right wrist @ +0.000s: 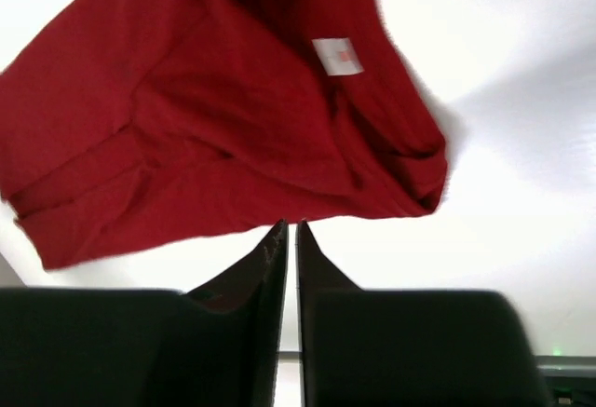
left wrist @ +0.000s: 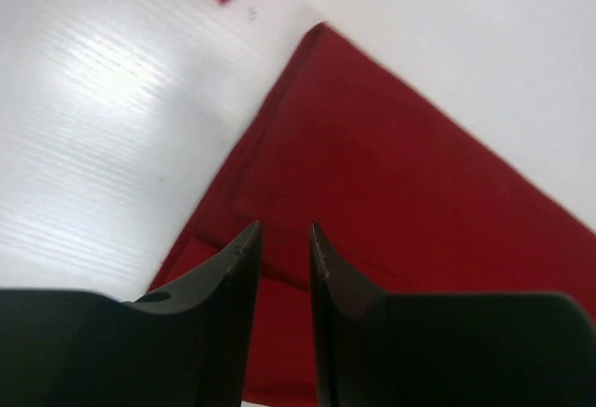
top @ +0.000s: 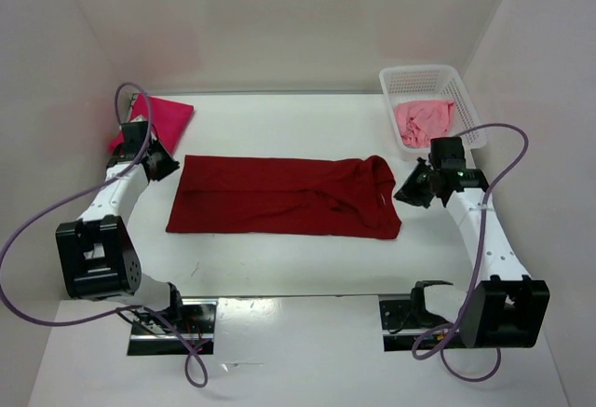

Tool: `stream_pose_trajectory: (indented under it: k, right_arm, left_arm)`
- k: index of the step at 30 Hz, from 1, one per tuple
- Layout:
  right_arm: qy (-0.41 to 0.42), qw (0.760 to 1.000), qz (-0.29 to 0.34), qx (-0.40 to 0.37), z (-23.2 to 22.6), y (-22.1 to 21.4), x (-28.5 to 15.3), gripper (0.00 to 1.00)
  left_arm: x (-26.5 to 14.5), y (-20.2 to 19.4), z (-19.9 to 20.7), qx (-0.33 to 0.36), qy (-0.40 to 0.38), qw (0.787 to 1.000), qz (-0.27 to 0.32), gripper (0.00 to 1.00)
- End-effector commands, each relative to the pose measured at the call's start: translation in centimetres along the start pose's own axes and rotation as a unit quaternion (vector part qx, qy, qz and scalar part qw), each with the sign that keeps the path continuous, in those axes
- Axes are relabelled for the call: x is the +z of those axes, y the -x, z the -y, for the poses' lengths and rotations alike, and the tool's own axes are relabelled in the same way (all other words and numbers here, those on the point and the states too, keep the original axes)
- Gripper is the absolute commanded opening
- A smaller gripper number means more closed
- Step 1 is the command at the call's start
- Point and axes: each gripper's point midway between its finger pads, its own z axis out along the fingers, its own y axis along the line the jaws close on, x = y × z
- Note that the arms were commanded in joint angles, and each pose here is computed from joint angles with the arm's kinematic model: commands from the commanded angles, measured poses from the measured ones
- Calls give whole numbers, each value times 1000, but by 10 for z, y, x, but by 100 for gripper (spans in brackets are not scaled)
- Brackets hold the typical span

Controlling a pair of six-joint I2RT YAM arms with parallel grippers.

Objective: Fold and stack the t-shirts
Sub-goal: Fold the other side of the tshirt into a rectangle

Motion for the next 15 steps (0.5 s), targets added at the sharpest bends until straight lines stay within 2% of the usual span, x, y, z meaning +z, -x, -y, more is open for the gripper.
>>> stream_pose_trajectory:
  k: [1, 2, 3, 5, 6, 9, 10, 11, 14, 15]
  right_arm:
    - [35, 996, 14, -75, -32, 4, -11, 9]
    - [36, 995, -6, -92, -38, -8, -4, 4]
    - [57, 988, -33, -141, -60, -34, 2, 0]
    - [40, 979, -63, -190, -72, -65, 23, 0]
    - [61, 966, -83, -236, -92, -95, 24, 0]
    - [68, 953, -89, -281, -121, -125, 44, 0]
    - [62, 952, -89, -287, -123, -128, 48, 11]
    - [54, 953, -80, -287, -129, -123, 57, 19]
    - [46, 951, -63, -298, -139, -115, 74, 34]
    - [44, 950, -64, -304, -140, -114, 77, 34]
  left_arm:
    - [-9, -4, 32, -8, -64, 998, 0, 32]
    - [-13, -5, 42, 1, -77, 997, 5, 32]
    - [-14, -10, 50, 9, -84, 996, 1, 31]
    - [-16, -24, 67, 25, -101, 995, -9, 31]
    - [-18, -30, 76, 26, -117, 993, -19, 31]
    - [-20, -50, 92, 39, -146, 988, -41, 31]
    - [-20, -54, 95, 37, -149, 987, -42, 31]
    - [-20, -64, 97, 43, -155, 986, -52, 29]
    - [-22, -71, 98, 40, -162, 984, -56, 29]
    - [-23, -74, 100, 44, -165, 984, -58, 29]
